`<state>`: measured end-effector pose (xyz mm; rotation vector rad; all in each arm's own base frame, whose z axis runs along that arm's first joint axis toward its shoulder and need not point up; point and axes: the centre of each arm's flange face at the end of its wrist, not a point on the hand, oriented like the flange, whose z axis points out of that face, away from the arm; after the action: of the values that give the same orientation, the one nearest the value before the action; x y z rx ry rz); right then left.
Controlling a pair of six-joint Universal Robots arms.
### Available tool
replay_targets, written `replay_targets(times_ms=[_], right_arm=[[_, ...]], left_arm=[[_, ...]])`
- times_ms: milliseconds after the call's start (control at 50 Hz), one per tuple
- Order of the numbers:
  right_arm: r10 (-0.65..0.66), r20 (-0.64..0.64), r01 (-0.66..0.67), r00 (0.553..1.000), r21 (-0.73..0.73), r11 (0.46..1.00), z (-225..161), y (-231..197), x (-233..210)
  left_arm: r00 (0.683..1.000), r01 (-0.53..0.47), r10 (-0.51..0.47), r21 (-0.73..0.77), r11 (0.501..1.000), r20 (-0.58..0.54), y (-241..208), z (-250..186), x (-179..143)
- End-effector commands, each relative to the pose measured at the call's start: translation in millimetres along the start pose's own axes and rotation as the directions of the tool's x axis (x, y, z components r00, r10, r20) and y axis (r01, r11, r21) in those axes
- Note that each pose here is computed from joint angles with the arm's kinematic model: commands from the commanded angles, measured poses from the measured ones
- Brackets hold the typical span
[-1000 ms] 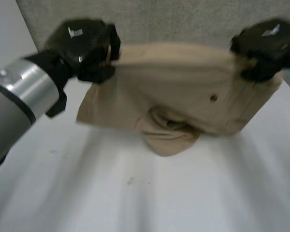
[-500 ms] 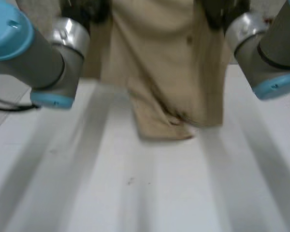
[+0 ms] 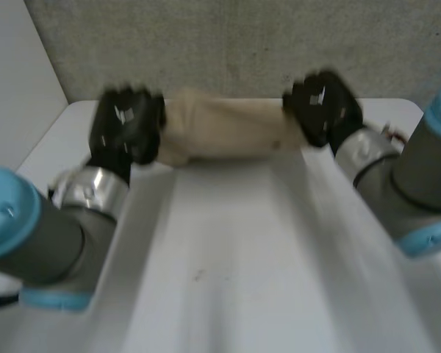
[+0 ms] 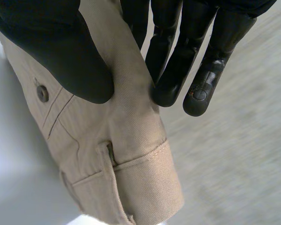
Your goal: Fold the shorts.
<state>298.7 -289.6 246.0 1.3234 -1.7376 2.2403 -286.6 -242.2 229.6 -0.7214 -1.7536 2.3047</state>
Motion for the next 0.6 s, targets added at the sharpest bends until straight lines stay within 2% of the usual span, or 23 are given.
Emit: replay_targets(times_ms=[20,60,200,420,520,600], right_arm=[[0.061,0.124,-0.039,0.990,-0.173,0.984,-19.8,47.7,-44.0],[0.075,0.136,-0.048,0.988,-0.191,0.980,-29.6,43.9,-43.8],[0.135,0.159,-0.095,0.978,-0.239,0.966,-51.8,41.0,-48.0],[0.194,0.177,-0.134,0.965,-0.304,0.943,-68.2,54.5,-59.4],[0.191,0.180,-0.129,0.965,-0.309,0.942,-70.3,55.7,-60.3],[0.190,0.177,-0.128,0.966,-0.310,0.942,-70.3,55.9,-60.0]], left_arm=[[0.992,0.003,-0.035,-0.243,0.970,-0.125,42.6,-50.5,32.9],[0.988,0.018,-0.068,-0.329,0.944,-0.140,44.8,-62.3,34.0],[0.983,0.063,-0.125,-0.394,0.917,-0.132,16.2,-74.2,20.4],[0.977,0.158,-0.187,-0.240,0.958,-0.100,-43.1,-63.1,-0.6],[0.973,0.219,-0.229,-0.228,0.949,-0.017,-42.4,-50.1,-19.9],[0.952,0.304,-0.305,-0.251,0.919,0.033,-34.1,-45.4,-27.5]])
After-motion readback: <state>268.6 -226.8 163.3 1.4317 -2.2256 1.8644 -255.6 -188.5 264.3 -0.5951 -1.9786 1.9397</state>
